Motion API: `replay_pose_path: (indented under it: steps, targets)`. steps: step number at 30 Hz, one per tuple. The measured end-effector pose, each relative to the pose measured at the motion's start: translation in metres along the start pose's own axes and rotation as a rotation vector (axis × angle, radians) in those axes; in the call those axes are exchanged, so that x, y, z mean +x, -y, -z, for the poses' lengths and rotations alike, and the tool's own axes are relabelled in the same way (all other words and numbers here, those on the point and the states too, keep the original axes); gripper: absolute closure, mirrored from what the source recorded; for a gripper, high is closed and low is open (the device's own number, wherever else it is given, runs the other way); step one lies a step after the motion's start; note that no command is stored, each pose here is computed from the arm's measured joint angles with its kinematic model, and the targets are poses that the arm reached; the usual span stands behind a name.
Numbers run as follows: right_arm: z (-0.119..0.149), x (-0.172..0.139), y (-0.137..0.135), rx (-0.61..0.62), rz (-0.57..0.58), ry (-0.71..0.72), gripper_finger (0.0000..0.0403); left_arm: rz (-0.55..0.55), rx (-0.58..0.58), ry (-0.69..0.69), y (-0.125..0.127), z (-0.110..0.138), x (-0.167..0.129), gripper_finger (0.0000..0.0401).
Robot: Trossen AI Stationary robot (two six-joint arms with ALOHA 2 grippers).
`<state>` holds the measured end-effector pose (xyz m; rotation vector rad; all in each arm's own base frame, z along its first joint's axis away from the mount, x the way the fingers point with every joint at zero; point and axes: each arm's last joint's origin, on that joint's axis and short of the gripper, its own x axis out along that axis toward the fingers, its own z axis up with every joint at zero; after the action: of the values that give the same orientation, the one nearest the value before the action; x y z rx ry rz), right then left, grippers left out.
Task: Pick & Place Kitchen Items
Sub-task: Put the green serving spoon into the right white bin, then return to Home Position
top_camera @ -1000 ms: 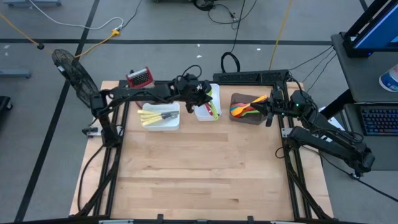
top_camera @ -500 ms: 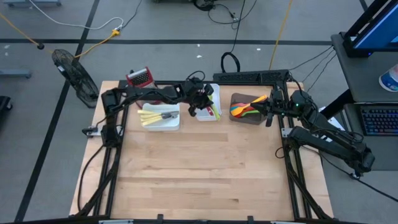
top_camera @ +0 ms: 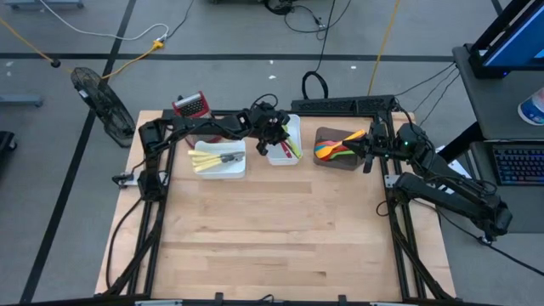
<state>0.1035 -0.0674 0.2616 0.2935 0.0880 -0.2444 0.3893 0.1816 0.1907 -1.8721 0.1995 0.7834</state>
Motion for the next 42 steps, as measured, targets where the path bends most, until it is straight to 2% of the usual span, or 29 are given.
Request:
replay_pose_path:
  steps: [2,12,18,24,30,33,36,38,42]
  targets:
    - [0.000,0.000,0.000,0.000,0.000,0.000,0.0403,0.001,-0.011,0.011,0.000,-0.001,0.000,0.0385]
    - [0.000,0.000,0.000,0.000,0.000,0.000,0.0403,0.021,-0.031,0.080,0.002,-0.007,-0.001,0.0322]
    - [0.000,0.000,0.000,0.000,0.000,0.000,0.0403,0.017,0.021,0.102,0.001,-0.008,-0.001,0.0278]
    - [0.000,0.000,0.000,0.000,0.000,0.000,0.0403,0.029,0.026,0.101,0.002,-0.008,-0.001,0.0228]
    - [0.000,0.000,0.000,0.000,0.000,0.000,0.0403,0.053,0.040,0.087,0.005,-0.007,-0.001,0.0199]
    - [0.000,0.000,0.000,0.001,0.000,0.000,0.0403,0.108,0.102,0.073,0.013,-0.002,-0.006,0.0198]
    - [0.000,0.000,0.000,0.001,0.001,-0.002,0.0403,0.190,0.230,0.073,0.023,0.010,-0.014,0.0202]
    - [0.001,0.000,0.000,0.002,0.002,-0.005,0.0403,0.264,0.359,0.090,0.032,0.024,-0.023,0.0205]
    - [0.002,0.000,0.000,0.008,0.003,-0.015,0.0403,0.307,0.666,0.120,0.041,0.050,-0.045,0.0203]
